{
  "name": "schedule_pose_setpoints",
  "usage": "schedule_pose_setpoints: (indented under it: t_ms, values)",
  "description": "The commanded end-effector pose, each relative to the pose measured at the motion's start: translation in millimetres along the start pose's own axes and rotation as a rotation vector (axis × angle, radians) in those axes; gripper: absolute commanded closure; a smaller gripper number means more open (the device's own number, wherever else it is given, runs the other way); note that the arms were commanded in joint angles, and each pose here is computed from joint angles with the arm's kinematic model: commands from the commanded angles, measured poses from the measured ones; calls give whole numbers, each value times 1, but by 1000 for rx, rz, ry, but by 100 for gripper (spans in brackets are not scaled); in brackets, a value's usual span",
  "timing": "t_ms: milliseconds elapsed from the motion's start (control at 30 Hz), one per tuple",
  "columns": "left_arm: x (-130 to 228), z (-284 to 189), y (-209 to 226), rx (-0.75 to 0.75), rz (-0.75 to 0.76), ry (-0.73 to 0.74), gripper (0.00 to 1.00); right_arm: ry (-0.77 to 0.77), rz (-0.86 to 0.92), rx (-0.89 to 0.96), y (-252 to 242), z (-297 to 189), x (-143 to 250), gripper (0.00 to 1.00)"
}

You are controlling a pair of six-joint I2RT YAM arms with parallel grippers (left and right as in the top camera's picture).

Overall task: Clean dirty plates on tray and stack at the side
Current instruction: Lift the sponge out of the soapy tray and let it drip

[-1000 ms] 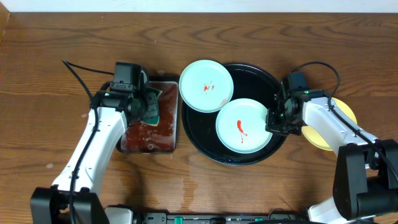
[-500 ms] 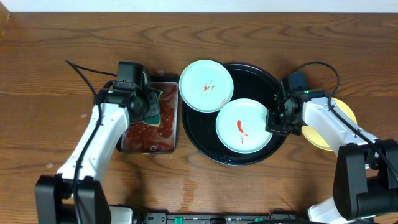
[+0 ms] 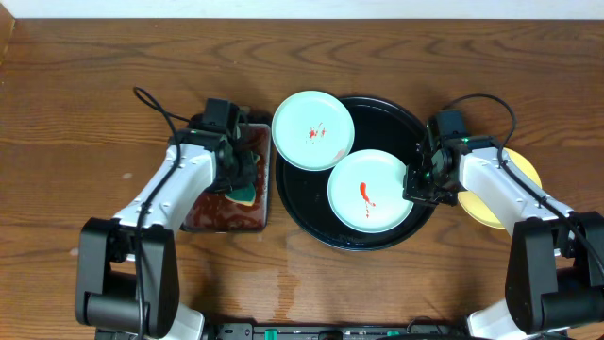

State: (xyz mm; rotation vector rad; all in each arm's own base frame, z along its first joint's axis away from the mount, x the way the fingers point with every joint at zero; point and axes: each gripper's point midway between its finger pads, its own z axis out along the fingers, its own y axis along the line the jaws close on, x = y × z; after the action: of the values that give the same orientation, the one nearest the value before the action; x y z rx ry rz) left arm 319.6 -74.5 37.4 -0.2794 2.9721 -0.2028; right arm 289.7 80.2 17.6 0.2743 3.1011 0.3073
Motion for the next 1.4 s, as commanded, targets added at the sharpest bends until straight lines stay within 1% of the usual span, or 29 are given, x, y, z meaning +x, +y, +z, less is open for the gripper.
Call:
schedule_pose_setpoints:
  t_ms: [0, 133, 333, 467, 600, 1067, 1233, 1367]
  values:
    - [8, 2, -10, 8, 20, 13, 93, -1, -30, 6, 1, -1, 3, 99]
    - [12, 3, -18, 11, -1, 19, 93, -1, -30, 6, 1, -1, 3, 99]
    - [16, 3, -24, 13, 11, 25, 93, -1, -30, 6, 1, -1, 3, 99]
    - [19, 3, -24, 11, -32, 34, 93, -1, -30, 6, 1, -1, 3, 99]
    - [20, 3, -27, 32, -31, 44, 93, 0, -30, 7, 1, -1, 3, 99]
    - [32, 4, -38, 28, 12, 68, 93, 0, -30, 7, 1, -1, 3, 99]
    - [30, 3, -35, 17, 12, 59, 93, 3, -29, 7, 0, -1, 4, 99]
    - [23, -6, -29, 1, 5, 16, 93, 4, -30, 8, 0, -1, 4, 99]
